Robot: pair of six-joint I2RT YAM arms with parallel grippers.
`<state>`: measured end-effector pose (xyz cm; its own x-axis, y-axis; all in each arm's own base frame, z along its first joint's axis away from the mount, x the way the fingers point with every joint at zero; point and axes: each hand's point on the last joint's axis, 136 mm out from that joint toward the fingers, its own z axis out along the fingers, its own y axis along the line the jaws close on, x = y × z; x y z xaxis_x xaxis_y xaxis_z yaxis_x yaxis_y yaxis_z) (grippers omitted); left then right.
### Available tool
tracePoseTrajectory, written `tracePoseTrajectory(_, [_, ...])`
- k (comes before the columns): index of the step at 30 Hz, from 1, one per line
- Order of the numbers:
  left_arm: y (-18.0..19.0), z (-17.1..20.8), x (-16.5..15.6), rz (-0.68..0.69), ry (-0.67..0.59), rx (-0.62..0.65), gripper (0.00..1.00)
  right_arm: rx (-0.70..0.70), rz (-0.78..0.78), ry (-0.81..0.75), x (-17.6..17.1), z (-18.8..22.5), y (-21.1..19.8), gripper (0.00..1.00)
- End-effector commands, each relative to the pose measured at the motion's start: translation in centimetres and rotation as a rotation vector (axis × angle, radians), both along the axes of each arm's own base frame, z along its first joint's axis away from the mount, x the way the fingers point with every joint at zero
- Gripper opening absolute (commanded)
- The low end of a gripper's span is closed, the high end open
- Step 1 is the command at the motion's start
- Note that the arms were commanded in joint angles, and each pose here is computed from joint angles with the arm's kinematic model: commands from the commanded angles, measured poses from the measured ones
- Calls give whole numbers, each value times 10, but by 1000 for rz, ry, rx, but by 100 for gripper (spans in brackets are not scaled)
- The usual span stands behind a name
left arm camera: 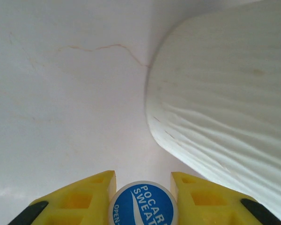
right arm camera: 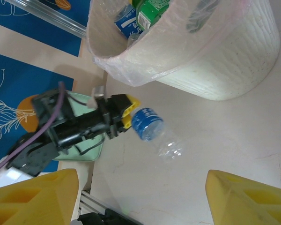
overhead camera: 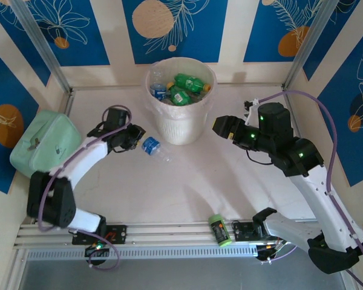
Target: Put the plastic bottles in the bin
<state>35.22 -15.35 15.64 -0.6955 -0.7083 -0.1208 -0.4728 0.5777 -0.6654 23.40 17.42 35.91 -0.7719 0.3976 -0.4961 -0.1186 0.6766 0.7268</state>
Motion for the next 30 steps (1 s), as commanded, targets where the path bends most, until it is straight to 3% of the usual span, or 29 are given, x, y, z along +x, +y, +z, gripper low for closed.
tracePoseTrajectory(1, [18,22,-37,-63,-1,98,28,4,-12,-12,-2,-1,-3,72])
tracePoseTrajectory(7, [35,107,-55,-95,-172,143,26,27,4,-14,1,0,3,72])
tracePoseTrajectory(17, [-4,243,-53,-311,-507,5,27,51,59,-44,-7,15,12,71])
tracePoseTrajectory(19, [-18,261,-52,-375,-536,-50,27,78,128,-69,-12,24,24,72])
tracePoseTrajectory(23, [-48,277,-49,-484,-555,-220,27,76,260,-107,-22,36,49,85])
tracePoseTrajectory(30, [-64,295,-36,-460,-606,-404,27,69,473,-192,-39,59,103,94])
